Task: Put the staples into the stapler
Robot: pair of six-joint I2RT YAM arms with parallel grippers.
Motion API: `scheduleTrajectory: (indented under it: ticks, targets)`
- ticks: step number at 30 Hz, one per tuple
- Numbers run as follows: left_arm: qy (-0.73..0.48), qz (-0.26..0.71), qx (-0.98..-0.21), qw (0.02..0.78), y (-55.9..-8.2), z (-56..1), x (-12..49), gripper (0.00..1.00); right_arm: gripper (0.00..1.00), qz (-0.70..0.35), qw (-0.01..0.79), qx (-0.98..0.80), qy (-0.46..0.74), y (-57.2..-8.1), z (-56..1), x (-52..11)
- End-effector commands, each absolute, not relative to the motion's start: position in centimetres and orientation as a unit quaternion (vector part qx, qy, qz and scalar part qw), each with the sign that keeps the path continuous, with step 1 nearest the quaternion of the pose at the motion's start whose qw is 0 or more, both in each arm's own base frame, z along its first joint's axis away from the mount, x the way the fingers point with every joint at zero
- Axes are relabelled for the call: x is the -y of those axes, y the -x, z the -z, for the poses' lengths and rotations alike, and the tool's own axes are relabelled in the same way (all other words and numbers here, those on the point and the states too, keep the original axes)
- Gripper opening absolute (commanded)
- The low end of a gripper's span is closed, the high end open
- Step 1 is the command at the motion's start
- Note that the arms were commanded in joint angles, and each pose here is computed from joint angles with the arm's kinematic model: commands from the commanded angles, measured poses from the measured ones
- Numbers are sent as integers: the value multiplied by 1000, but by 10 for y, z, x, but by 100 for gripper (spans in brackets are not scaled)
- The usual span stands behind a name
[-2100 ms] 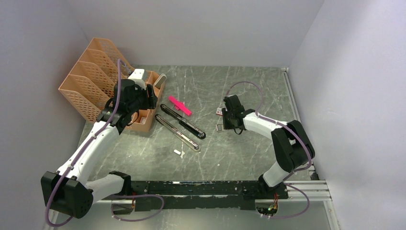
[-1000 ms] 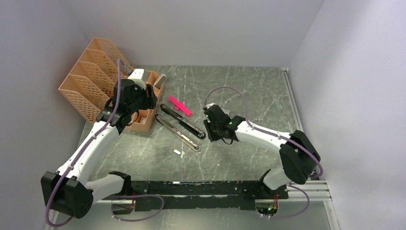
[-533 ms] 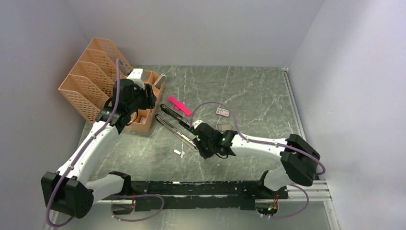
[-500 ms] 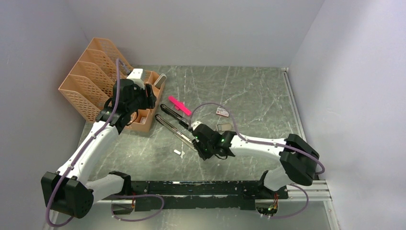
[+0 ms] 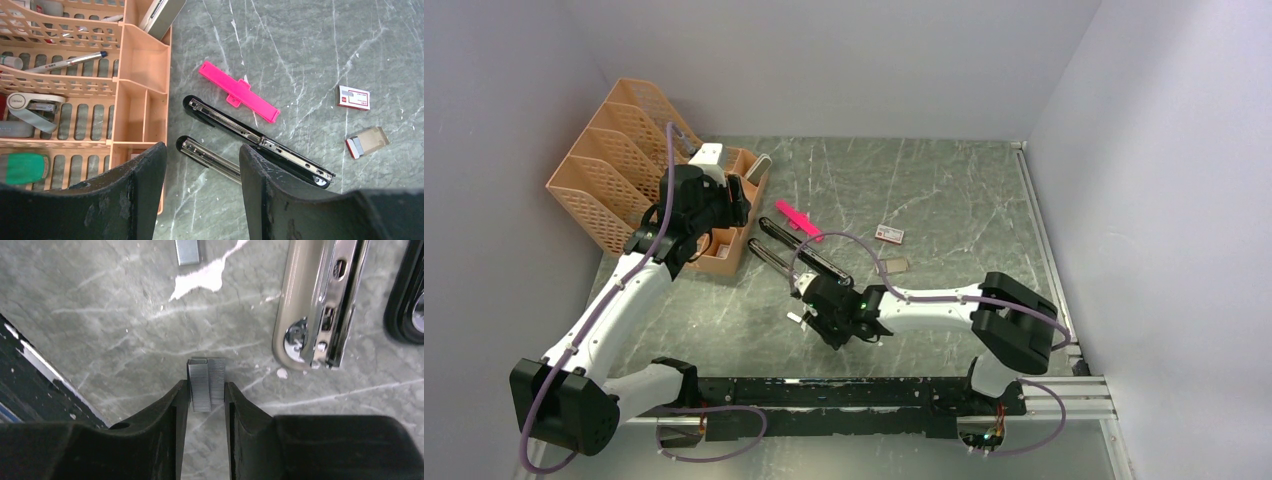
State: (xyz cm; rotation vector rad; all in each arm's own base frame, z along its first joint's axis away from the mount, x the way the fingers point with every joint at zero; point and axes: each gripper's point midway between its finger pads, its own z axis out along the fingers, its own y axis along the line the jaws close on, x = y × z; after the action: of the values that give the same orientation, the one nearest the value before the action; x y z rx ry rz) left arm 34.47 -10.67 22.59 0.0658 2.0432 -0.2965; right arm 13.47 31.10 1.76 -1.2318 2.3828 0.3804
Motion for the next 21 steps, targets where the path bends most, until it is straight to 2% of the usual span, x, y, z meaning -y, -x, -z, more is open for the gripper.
scheduleTrajectory:
  ticks: [1, 13, 21]
  targets:
    - [-30, 135, -837, 529, -345, -236, 107, 60, 34, -146, 240, -844, 457, -145, -23, -332]
    - [-29, 134, -838, 529, -345, -235, 107, 60, 34, -138, 239, -843, 462, -145, -14, -330]
    - [-28, 137, -835, 533, -344, -237, 107, 60, 34, -193, 297, -829, 433, -150, -39, -345]
